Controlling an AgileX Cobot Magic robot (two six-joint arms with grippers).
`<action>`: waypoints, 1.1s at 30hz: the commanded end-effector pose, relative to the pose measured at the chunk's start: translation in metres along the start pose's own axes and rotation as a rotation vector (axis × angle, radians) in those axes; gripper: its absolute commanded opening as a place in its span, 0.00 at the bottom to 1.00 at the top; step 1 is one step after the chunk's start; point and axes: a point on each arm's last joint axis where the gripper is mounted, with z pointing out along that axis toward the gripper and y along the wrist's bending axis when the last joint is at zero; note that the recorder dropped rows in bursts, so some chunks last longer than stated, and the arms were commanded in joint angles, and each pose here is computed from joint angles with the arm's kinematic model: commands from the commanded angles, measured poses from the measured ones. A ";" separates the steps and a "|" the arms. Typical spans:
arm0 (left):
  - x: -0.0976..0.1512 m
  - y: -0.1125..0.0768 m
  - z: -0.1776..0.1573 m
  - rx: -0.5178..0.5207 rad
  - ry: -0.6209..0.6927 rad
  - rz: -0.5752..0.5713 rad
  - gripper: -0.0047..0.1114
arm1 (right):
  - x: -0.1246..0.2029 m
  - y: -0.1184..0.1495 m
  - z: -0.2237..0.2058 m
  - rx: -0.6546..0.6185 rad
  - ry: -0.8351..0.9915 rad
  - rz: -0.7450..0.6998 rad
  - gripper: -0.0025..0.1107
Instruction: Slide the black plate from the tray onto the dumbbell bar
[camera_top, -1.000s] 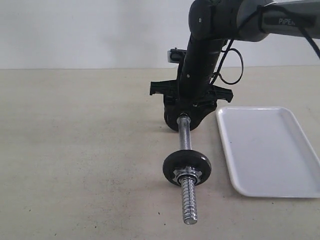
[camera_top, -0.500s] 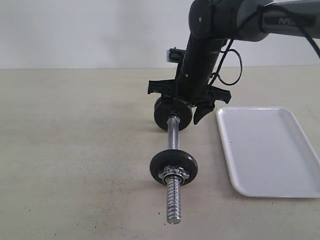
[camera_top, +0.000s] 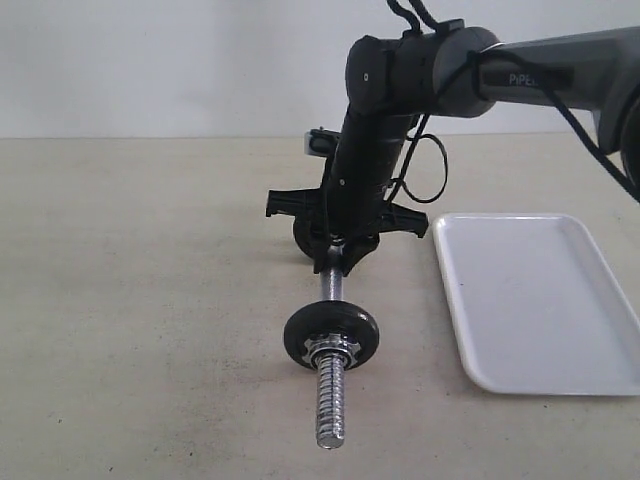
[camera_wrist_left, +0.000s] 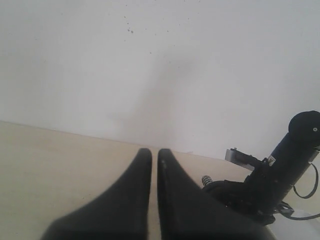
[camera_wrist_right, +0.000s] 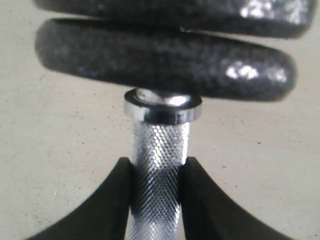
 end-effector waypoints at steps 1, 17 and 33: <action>0.001 0.001 0.000 -0.008 -0.008 0.000 0.08 | -0.001 -0.004 -0.002 0.023 -0.002 -0.013 0.02; 0.001 0.001 0.000 -0.008 -0.008 0.000 0.08 | -0.011 -0.043 -0.010 0.112 0.058 -0.032 0.02; 0.001 0.001 0.000 -0.008 -0.008 0.000 0.08 | -0.010 -0.050 -0.011 0.189 0.062 -0.035 0.02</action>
